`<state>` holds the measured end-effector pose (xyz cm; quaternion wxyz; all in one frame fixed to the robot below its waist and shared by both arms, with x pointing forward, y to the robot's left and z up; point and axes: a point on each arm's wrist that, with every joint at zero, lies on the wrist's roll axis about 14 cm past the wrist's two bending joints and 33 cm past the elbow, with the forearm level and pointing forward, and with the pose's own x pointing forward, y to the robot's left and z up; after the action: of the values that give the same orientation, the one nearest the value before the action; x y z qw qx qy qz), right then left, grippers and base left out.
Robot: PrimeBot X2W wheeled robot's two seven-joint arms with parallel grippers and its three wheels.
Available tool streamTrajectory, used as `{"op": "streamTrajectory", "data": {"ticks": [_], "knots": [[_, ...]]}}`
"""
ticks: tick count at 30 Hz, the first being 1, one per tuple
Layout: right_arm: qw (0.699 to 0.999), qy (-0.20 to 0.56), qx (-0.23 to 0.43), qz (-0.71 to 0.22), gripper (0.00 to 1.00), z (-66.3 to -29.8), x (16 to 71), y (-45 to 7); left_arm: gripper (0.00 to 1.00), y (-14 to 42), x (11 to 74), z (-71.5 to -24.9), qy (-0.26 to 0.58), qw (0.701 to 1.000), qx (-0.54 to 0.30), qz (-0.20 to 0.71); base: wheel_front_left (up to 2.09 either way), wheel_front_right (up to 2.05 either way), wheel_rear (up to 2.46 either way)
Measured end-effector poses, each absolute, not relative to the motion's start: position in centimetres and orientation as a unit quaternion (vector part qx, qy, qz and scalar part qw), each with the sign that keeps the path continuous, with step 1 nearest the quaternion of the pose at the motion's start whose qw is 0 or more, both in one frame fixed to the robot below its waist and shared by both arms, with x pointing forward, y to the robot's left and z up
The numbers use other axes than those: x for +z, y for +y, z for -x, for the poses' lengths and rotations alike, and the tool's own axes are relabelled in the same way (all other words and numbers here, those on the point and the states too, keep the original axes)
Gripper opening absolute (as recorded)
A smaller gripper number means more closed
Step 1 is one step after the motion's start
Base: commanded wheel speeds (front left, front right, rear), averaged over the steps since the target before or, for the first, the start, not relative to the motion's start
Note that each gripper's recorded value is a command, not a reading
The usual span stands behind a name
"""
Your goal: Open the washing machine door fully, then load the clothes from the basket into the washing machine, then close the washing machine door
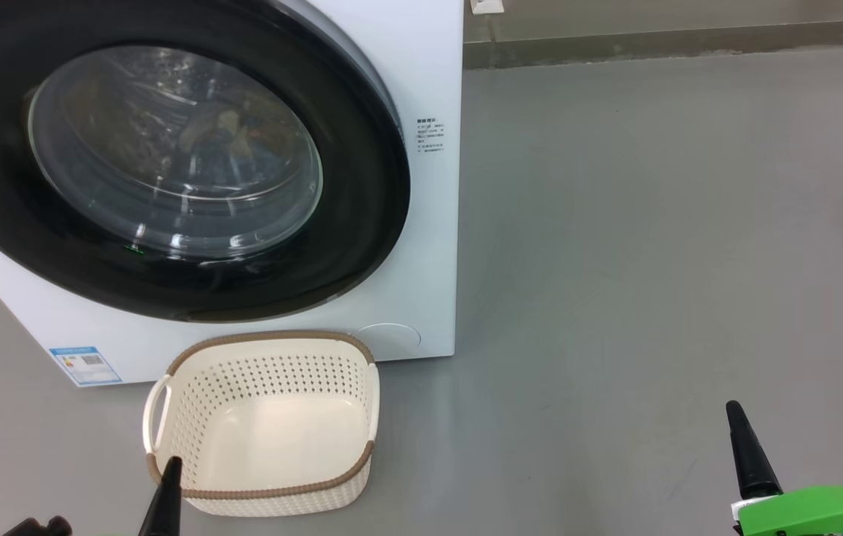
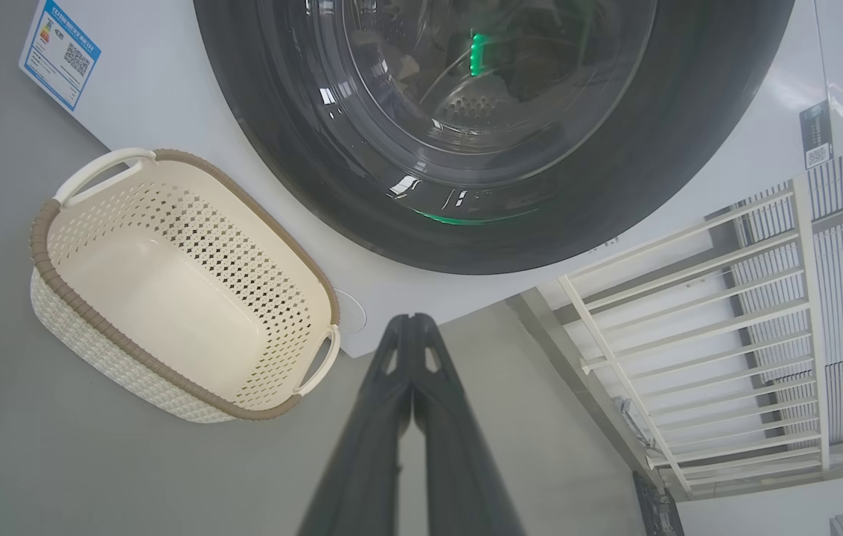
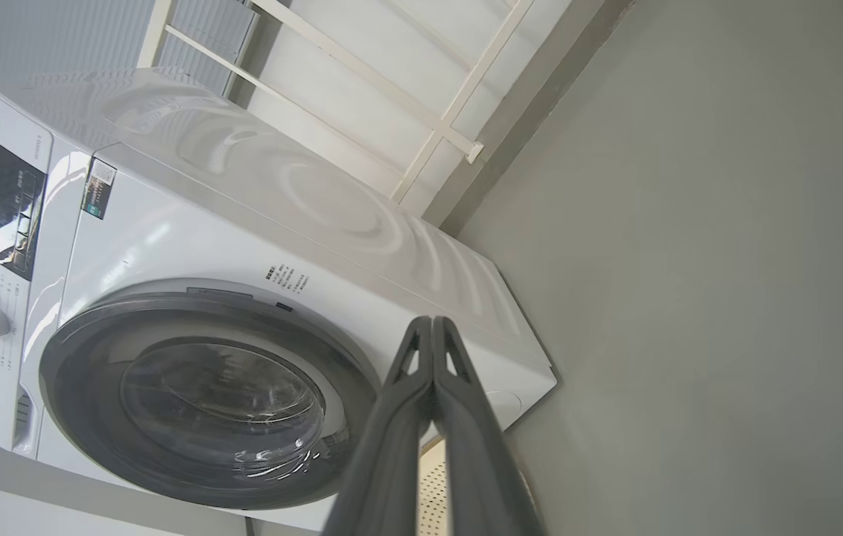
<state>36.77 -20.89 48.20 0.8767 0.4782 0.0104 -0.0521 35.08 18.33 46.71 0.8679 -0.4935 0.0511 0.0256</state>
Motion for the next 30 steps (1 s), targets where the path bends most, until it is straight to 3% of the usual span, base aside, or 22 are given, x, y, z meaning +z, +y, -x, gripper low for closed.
{"op": "streamTrajectory", "data": {"ticks": [30], "knots": [[0.790,0.019,-0.049,-0.611,0.00,-37.1,47.9,-20.8,0.00,18.5,47.4,-36.5,0.048,0.782,0.026,0.621,0.00,0.00,0.00]]}}
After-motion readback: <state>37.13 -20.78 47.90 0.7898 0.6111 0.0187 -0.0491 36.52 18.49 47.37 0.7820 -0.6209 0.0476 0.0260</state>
